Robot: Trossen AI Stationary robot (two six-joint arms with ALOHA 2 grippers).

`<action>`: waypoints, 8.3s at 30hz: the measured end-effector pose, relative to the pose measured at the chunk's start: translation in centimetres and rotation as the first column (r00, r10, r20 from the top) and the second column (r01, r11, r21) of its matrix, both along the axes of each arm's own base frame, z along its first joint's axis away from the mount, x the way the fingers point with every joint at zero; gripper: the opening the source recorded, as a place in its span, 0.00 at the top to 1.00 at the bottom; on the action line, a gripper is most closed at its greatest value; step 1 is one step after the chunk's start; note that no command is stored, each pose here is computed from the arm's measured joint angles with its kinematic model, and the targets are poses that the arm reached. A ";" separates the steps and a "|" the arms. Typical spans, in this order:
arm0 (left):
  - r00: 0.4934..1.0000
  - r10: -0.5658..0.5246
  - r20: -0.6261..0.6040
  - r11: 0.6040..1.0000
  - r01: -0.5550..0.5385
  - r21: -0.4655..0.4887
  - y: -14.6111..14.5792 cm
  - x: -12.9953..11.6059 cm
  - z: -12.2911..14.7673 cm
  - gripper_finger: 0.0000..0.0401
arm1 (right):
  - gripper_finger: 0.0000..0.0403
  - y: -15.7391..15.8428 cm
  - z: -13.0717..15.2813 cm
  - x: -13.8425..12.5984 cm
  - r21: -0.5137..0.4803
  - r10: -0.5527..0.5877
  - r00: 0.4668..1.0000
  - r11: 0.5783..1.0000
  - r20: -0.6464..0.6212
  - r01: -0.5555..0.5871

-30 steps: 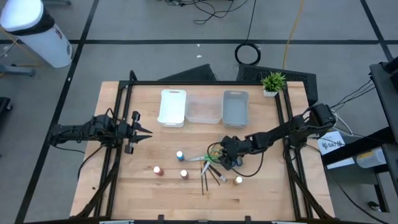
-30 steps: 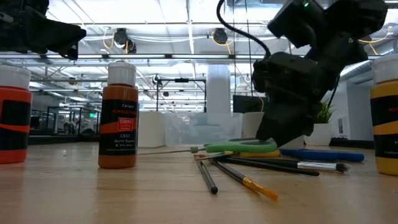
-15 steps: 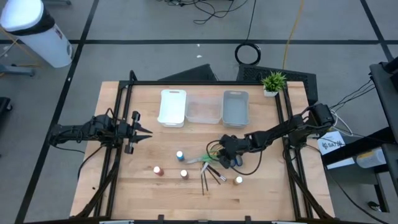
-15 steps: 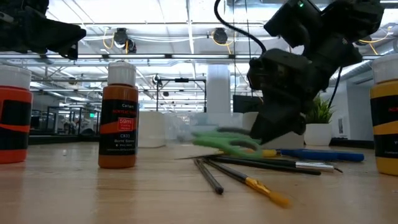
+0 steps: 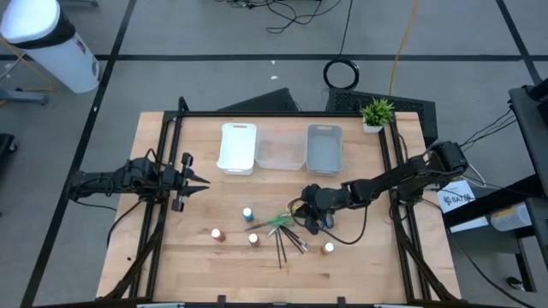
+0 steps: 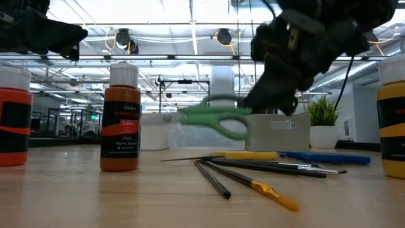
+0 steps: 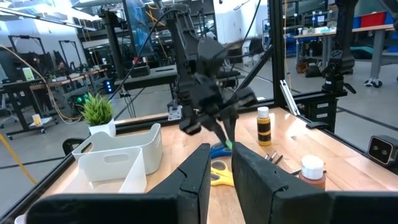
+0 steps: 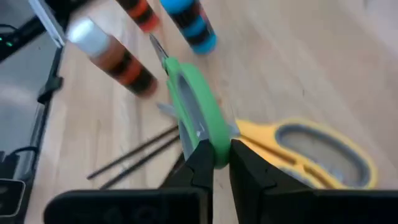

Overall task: Pick & Place Paint Supplies
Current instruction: Put the green scissors in the gray bin, then put the blue scissors in the gray bin

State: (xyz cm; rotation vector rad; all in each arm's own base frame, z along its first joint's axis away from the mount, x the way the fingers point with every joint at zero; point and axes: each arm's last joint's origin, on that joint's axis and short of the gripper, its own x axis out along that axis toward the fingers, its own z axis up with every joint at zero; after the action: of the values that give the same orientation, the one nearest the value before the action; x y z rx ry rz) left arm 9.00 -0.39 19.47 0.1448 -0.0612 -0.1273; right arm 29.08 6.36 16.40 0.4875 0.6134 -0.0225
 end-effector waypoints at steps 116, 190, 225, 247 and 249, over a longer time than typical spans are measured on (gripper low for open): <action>1.000 0.000 0.000 1.000 0.000 0.000 0.0 0.0 0.0 0.81 | 0.56 3.3 8.3 -2.4 -0.229 0.367 0.819 0.928 0.441 -0.293; 1.000 0.000 0.000 1.000 0.000 0.000 0.0 0.0 0.0 0.81 | 0.82 2.1 0.0 -5.1 -0.300 -0.179 0.761 0.954 -0.624 -0.022; 1.000 0.000 -0.001 1.000 0.000 0.000 0.0 0.0 0.0 0.81 | 0.82 -9.7 8.6 -8.0 -0.394 -0.538 0.796 0.820 -0.277 0.416; 1.000 0.000 0.000 1.000 0.000 0.000 0.0 0.0 0.0 0.81 | 0.82 -12.4 2.1 -9.7 -0.313 -0.614 0.740 0.785 -0.274 0.535; 1.000 0.000 0.000 1.000 0.000 0.000 0.0 0.0 0.0 0.81 | 0.82 -12.4 1.8 -9.8 -0.316 -0.613 0.738 0.786 -0.282 0.532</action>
State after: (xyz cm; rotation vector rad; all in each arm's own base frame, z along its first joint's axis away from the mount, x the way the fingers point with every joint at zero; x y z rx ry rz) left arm 9.00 -0.39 19.46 0.1448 -0.0610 -0.1271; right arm 19.27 -6.03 18.22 0.4487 0.8009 -0.7933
